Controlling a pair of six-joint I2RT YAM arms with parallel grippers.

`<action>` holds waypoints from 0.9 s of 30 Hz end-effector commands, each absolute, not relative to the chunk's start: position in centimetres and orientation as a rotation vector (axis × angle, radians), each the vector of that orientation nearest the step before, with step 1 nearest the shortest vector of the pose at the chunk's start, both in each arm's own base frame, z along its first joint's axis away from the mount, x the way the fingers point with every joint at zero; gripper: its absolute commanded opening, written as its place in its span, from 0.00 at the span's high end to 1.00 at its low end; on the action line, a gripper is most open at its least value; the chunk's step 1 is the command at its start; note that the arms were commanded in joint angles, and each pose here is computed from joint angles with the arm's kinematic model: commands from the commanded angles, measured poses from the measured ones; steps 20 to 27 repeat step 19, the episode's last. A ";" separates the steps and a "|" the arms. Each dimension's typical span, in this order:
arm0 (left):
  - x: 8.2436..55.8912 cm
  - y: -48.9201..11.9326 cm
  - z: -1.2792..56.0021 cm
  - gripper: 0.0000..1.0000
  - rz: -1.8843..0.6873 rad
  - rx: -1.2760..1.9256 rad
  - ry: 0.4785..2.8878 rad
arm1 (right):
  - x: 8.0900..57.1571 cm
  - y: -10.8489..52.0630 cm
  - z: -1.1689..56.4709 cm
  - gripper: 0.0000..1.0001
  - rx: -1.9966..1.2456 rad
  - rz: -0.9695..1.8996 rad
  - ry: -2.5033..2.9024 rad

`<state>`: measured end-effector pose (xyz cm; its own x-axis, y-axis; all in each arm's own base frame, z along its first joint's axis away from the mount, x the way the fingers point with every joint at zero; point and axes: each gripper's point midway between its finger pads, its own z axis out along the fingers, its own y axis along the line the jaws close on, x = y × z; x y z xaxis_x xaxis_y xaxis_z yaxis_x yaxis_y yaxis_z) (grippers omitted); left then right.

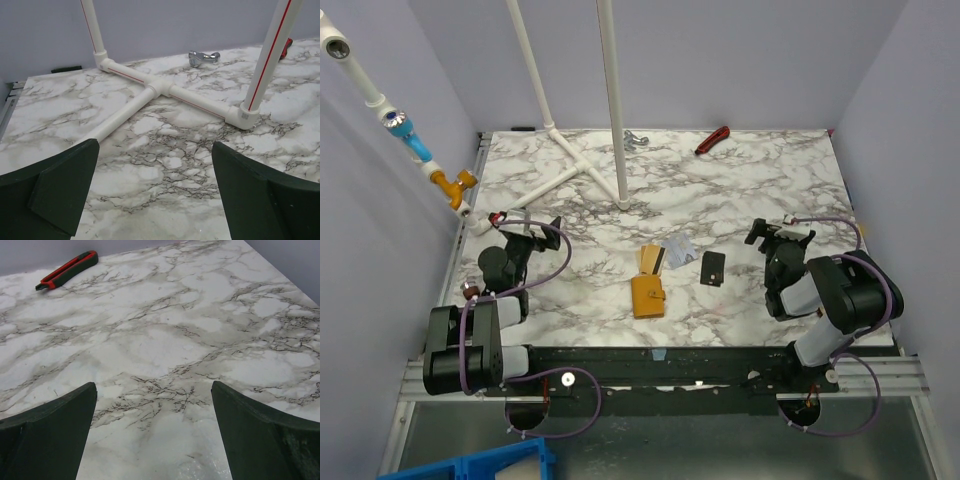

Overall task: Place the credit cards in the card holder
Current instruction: Reset both arms

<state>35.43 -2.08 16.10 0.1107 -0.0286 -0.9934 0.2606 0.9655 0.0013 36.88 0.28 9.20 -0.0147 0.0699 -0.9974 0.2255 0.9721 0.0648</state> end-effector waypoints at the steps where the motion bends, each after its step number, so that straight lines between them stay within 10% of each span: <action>1: 35.8 -1.9 15.7 0.01 -0.176 0.193 1.480 | 37.5 0.3 9.5 0.00 0.236 -0.106 1.580; 27: 36.4 -2.0 15.6 0.02 -0.137 0.173 1.502 | 37.4 0.2 9.7 0.00 0.234 -0.107 1.569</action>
